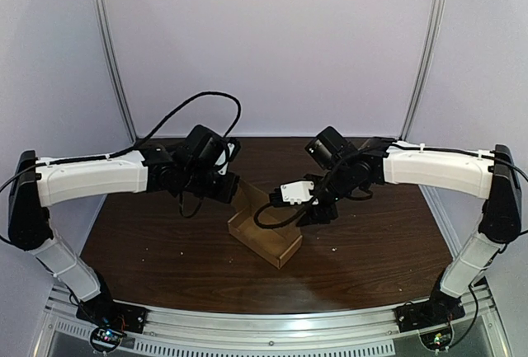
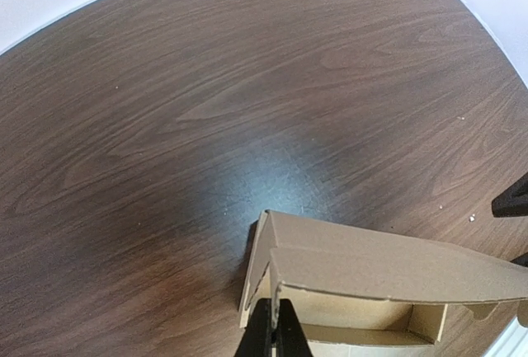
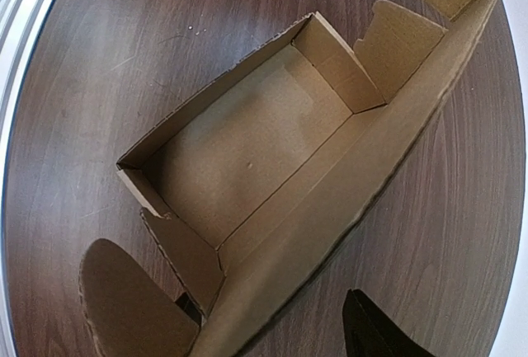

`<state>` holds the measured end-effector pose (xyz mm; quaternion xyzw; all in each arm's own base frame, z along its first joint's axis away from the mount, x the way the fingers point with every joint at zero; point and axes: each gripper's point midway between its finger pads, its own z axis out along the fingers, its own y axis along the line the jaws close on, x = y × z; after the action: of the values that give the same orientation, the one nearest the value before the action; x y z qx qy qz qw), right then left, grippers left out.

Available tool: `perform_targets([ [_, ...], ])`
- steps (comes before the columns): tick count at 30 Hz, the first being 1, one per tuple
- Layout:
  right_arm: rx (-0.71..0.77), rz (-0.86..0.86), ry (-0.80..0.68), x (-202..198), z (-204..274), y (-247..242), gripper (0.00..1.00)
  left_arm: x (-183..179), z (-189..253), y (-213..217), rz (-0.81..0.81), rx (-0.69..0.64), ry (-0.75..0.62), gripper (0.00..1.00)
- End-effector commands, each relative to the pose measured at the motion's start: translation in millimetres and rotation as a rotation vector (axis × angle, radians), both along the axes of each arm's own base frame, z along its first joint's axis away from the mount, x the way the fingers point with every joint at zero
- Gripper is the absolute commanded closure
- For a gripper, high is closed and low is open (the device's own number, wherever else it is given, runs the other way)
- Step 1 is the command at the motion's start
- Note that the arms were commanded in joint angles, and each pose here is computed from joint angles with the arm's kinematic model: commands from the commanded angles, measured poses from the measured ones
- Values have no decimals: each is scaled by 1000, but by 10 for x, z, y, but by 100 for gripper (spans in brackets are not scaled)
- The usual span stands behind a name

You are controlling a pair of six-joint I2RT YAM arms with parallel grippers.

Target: Fold the paper box

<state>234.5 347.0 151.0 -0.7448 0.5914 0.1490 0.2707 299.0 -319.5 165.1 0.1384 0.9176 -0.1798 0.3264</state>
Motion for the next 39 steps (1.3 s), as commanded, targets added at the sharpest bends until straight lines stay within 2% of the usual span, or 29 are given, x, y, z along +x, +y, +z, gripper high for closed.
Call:
perform_targets([
  [1,-4,-12,-12,8,-39,26,40,-300,-294,103,-15,55,103,100],
  [11,1,4,11,-71,-50,56,40,-441,-317,219,-26,65,103,100],
  [17,-6,3,4,-41,-82,71,40,-287,-14,225,-62,100,-34,78],
  [22,-27,-3,-30,8,-100,31,40,-321,22,282,-105,113,-87,65],
  [29,-14,3,-27,-2,-59,49,40,-280,-183,385,-70,132,-131,68],
  [39,-3,-15,-14,4,-56,70,40,-204,-368,59,-118,64,-105,70],
])
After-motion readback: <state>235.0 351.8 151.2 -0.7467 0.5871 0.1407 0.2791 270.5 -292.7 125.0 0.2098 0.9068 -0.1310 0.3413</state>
